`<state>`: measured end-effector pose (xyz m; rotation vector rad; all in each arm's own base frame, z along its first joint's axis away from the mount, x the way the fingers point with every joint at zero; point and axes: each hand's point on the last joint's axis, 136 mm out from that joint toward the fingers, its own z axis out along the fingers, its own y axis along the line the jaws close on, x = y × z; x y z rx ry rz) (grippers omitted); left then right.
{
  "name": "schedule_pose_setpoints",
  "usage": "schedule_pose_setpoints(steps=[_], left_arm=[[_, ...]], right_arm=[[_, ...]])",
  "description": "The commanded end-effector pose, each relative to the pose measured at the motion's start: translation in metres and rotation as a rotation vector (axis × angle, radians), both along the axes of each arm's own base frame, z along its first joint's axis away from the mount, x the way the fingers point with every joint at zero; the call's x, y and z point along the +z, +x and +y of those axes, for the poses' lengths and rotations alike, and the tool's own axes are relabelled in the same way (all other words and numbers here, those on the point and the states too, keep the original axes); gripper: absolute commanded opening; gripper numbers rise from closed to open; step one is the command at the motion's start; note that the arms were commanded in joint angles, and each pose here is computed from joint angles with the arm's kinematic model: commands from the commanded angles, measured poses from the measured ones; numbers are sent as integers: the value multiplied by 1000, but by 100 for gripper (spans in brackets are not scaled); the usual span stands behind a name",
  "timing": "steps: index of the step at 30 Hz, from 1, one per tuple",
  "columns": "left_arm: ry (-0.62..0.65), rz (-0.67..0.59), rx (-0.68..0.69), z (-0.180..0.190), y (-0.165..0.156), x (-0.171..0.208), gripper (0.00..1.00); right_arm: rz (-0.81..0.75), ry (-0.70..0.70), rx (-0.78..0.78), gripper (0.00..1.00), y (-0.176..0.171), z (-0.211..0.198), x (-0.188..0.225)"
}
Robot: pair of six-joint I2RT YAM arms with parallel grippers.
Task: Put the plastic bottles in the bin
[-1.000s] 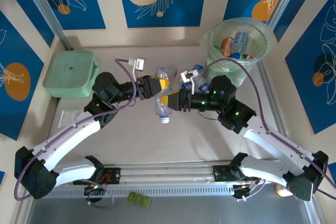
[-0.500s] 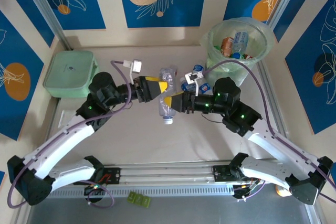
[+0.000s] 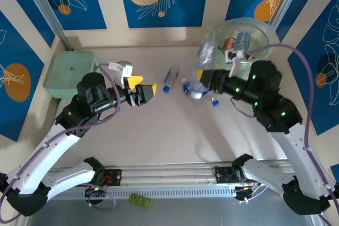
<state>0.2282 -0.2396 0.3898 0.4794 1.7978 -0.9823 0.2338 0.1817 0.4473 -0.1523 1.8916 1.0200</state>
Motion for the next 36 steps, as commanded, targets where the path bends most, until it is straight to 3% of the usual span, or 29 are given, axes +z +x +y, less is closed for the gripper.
schedule_pose_setpoints(steps=[1,9,19,27,36], left_arm=[[99,-8,30,5,5,-24,85],[112,50,25,-6,15,-54,82],[117,63,39,-6,18,-66,82],[141,69,53,-6,22,-73,83],[151,77,51,-8,23,-77,83]], right_arm=[[102,-191,-174,34,28,-41,-26],[116,-248,-493,33,112,-120,-6],[166,-522,-817,31,203,-201,-15],[241,-710,-943,32,241,-237,-40],[367,-750,-974,33,264,-263,-88]])
